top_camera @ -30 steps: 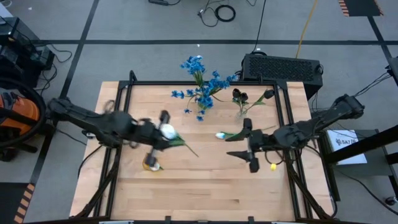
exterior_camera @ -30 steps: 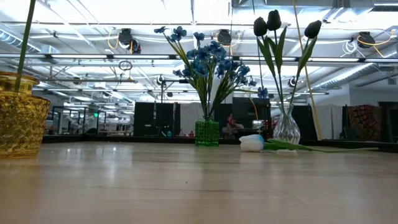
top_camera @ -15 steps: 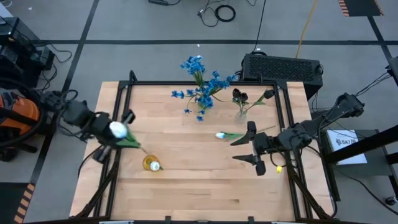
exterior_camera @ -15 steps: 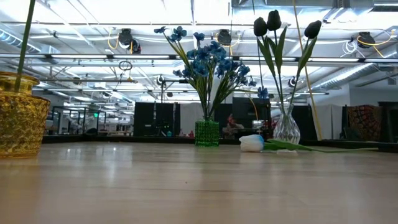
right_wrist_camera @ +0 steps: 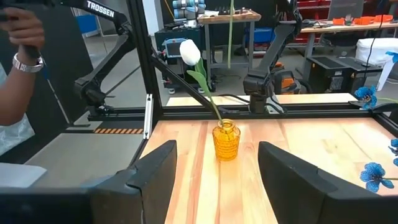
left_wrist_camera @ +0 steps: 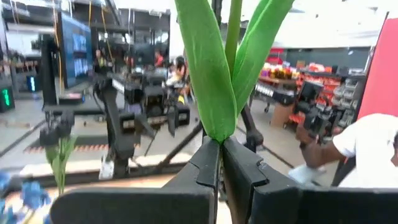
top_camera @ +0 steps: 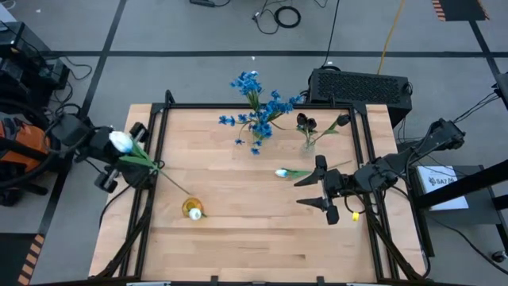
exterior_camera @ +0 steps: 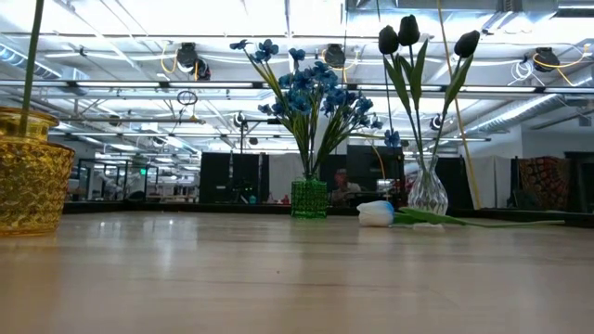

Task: Sort flowers into vase by color
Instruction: Put the bottom white tulip into the yellow vase

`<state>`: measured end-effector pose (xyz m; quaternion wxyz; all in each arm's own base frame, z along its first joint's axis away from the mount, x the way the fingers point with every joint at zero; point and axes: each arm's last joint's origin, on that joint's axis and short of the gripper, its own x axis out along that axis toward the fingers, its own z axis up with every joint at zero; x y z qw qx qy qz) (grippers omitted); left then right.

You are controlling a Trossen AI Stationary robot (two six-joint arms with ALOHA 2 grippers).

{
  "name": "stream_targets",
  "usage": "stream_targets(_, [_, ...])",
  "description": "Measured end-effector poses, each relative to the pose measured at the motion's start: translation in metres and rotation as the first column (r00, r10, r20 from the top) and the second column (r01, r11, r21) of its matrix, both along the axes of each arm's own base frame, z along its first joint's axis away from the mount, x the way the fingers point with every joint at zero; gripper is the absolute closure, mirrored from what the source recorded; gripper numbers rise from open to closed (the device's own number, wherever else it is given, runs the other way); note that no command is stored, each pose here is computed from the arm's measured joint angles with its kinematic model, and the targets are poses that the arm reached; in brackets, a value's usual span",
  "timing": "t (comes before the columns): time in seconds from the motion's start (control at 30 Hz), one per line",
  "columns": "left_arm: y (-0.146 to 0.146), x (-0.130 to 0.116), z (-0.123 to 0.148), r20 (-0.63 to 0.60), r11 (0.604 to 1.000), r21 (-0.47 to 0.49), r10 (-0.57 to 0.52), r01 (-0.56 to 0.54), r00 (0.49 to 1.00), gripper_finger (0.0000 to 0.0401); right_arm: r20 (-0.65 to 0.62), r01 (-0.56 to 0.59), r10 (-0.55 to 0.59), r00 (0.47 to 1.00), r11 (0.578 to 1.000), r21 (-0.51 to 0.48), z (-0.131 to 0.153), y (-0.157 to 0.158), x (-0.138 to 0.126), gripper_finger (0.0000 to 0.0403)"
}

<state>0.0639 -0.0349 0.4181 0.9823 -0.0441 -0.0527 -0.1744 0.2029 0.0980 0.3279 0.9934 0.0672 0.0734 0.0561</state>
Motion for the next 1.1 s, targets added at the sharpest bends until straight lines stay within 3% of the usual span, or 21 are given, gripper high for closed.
stream_targets(0.4, [-0.011, 0.018, -0.054, -0.228, 0.999, -0.031, 0.019, -0.027, 0.973, 0.0386, 0.000, 0.000, 0.000, 1.000, 1.000, 0.000, 0.000, 0.000, 0.000, 0.0186])
stream_targets(0.8, [-0.017, 0.028, -0.103, -0.327, 0.996, -0.045, 0.059, -0.078, 0.943, 0.0386, 0.003, -0.001, 0.001, 1.000, 1.000, -0.006, 0.000, 0.000, 0.000, 0.0186])
stream_targets(1.1, [-0.017, 0.028, -0.118, -0.358, 0.997, -0.029, 0.062, -0.077, 0.932, 0.0386, 0.008, 0.000, 0.000, 1.000, 1.000, 0.002, 0.001, 0.000, 0.000, 0.0186])
